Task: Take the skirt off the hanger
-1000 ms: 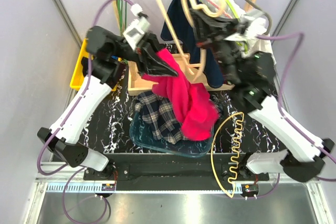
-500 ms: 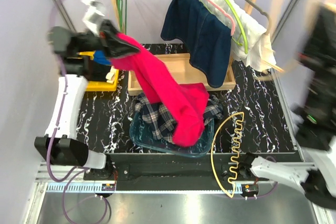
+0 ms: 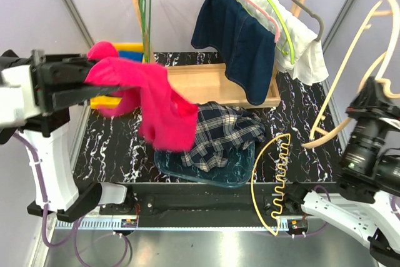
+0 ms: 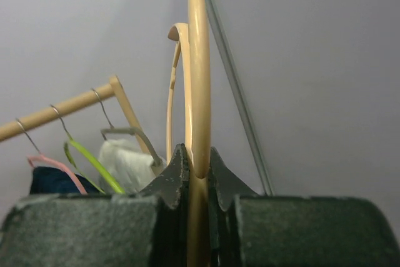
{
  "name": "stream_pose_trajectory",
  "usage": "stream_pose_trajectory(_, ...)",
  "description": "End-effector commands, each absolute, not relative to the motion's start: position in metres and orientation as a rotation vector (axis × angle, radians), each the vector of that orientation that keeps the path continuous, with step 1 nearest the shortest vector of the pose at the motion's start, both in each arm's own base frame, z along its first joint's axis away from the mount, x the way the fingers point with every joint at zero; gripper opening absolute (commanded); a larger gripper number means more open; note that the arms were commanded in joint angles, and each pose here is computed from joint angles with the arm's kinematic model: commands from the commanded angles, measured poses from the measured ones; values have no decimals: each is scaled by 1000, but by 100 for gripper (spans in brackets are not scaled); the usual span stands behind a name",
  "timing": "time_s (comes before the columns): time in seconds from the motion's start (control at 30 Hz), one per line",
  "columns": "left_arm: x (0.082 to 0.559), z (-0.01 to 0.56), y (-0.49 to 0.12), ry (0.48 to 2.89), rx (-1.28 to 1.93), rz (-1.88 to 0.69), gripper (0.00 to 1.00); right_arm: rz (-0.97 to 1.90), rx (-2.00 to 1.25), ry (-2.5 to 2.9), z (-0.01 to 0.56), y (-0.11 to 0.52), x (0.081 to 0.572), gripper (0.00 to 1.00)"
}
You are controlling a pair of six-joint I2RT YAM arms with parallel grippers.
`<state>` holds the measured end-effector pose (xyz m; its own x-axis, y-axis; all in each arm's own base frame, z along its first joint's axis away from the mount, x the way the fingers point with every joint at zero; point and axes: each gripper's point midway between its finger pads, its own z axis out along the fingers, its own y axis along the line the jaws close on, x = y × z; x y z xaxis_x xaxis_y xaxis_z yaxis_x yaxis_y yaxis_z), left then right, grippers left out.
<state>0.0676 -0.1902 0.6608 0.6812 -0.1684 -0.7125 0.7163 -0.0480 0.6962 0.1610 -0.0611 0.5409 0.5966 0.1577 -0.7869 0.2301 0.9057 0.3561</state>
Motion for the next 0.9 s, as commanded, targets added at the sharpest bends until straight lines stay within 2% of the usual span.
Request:
stream_pose_trajectory(0.0, 79, 675, -202, 442, 1415, -848, 11, -93, 681, 1107, 487, -81, 162, 0)
stream_pose_trajectory(0.2, 87, 677, -212, 426, 1416, -905, 10, -253, 962, 1357, 401, -73, 166, 0)
stream_pose_trajectory(0.87, 104, 687, -228, 319, 1417, -889, 9, -362, 843, 1427, 347, -37, 193, 0)
